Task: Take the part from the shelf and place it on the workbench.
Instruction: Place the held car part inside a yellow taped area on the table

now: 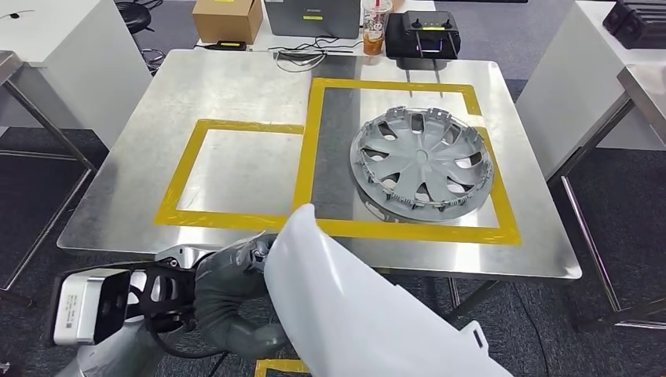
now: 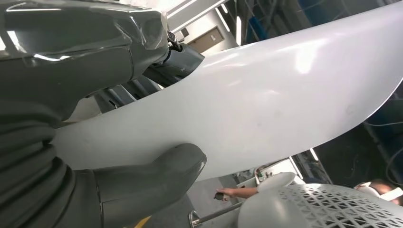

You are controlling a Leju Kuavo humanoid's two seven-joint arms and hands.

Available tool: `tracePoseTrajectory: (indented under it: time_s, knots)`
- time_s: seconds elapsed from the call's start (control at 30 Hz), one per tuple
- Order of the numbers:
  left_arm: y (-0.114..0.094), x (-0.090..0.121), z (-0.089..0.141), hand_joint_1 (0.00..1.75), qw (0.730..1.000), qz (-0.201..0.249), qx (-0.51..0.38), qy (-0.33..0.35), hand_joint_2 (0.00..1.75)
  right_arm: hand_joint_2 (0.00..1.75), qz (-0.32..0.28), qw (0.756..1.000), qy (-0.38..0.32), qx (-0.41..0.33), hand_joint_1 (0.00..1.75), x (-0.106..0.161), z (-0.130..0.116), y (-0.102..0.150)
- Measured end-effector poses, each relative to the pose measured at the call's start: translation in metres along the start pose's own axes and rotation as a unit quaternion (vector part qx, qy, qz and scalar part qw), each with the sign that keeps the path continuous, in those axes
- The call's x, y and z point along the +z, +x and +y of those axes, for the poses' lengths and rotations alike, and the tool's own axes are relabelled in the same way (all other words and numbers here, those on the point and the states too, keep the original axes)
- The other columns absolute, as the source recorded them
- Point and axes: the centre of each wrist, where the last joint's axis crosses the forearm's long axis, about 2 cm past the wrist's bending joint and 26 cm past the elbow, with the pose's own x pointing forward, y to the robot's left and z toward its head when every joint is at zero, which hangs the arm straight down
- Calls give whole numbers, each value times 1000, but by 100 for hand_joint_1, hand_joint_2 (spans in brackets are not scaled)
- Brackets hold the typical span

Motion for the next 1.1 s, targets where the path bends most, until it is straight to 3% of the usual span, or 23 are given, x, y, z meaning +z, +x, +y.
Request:
tracePoseTrajectory:
  time_s: [0.4, 0.57, 0.7, 0.87, 0.97, 1.1]
  knots:
    - [0, -1, 0, 175, 1000, 12, -11, 2, 175, 0, -2, 1000, -5, 10, 0, -1, -4, 1]
    - [0, 0, 3, 175, 998, 37, -43, 8, 175, 0, -4, 1000, -5, 17, 0, -3, -3, 1]
    - [0, 6, 14, 175, 986, 99, -129, 18, 175, 0, -8, 1000, -2, 24, 0, -6, -3, 0]
    - [-2, 21, 39, 175, 952, 189, -239, 38, 175, 0, -13, 999, 9, 32, 0, -9, -3, -1]
    - [-7, 31, 54, 175, 922, 243, -299, 47, 175, 0, -15, 999, 10, 35, 0, -12, -4, 0]
    - [-18, 49, 71, 175, 861, 331, -383, 52, 175, 0, -14, 999, 12, 39, 0, -15, -6, -2]
